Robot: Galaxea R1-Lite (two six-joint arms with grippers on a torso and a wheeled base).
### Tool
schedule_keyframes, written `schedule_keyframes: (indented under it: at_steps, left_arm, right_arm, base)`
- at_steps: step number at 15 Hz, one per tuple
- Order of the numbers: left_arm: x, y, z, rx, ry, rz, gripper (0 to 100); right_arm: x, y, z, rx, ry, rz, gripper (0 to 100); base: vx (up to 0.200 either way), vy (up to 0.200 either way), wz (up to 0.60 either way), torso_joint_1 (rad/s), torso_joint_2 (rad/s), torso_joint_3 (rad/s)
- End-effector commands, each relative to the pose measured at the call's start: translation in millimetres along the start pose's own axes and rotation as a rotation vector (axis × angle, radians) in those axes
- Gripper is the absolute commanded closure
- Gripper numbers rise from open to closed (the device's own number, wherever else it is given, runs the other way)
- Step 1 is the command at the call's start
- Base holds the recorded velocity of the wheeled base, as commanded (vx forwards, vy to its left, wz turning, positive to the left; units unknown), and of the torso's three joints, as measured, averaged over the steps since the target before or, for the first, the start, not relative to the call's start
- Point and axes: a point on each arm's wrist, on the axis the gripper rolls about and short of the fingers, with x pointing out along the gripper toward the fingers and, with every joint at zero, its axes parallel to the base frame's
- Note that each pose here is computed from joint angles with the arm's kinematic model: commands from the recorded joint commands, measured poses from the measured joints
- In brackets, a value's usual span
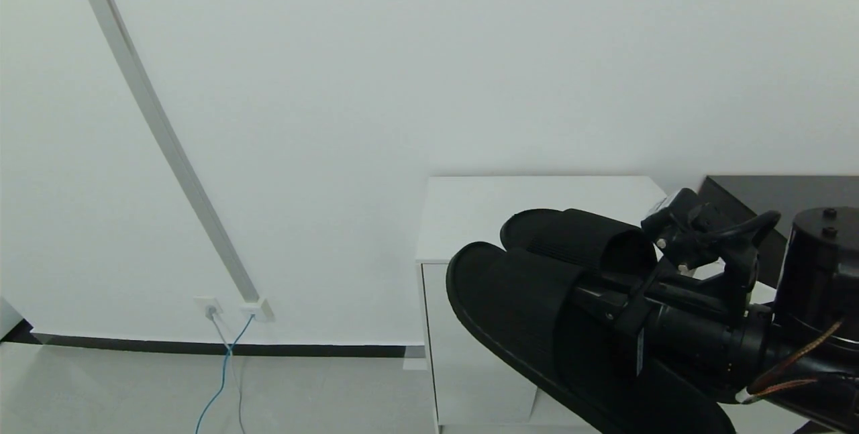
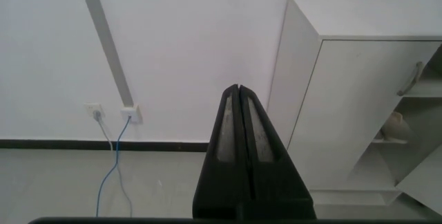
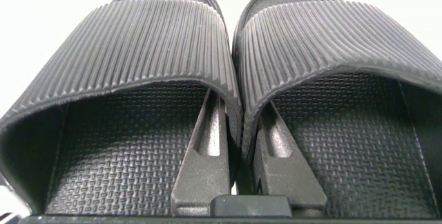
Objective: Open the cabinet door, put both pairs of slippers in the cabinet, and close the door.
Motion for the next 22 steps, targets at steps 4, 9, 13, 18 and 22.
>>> schedule_keyframes:
  at_steps: [4,9,13,18,22]
  left_arm:
    - [0.1,0.0,-0.1,0.000,0.002,0.000,100]
    - [0.1,0.0,-0.1,0.000,0.002,0.000,100]
    - [0.1,0.0,-0.1,0.000,0.002,0.000,100]
    - [0.1,0.0,-0.1,-0.002,0.002,0.000,100]
    - [0.1,0.0,-0.1,-0.003,0.002,0.000,100]
  right_arm:
    - [-0.8,0.9,-3.4,0.002,0.009,0.010,100]
    - [-0.4,0.9,-7.1,-0.001,0.025,0.011,100]
    - [0.5,0.9,-8.3,-0.001,0.029,0.012,100]
    - [0.5,1.0,-8.3,0.000,0.029,0.015,100]
    - [0.2,1.1,-9.6,-0.002,0.034,0.015,100]
  base:
    - [0.000,-0.200,0.00,0.000,0.00,0.001]
    - [0.000,-0.200,0.00,0.003,0.00,0.001]
    - [0.000,-0.200,0.00,0.002,0.00,0.002]
    - [0.000,-0.120,0.00,0.001,0.00,0.000]
    - [0.000,0.000,0.00,0.000,0.00,0.000]
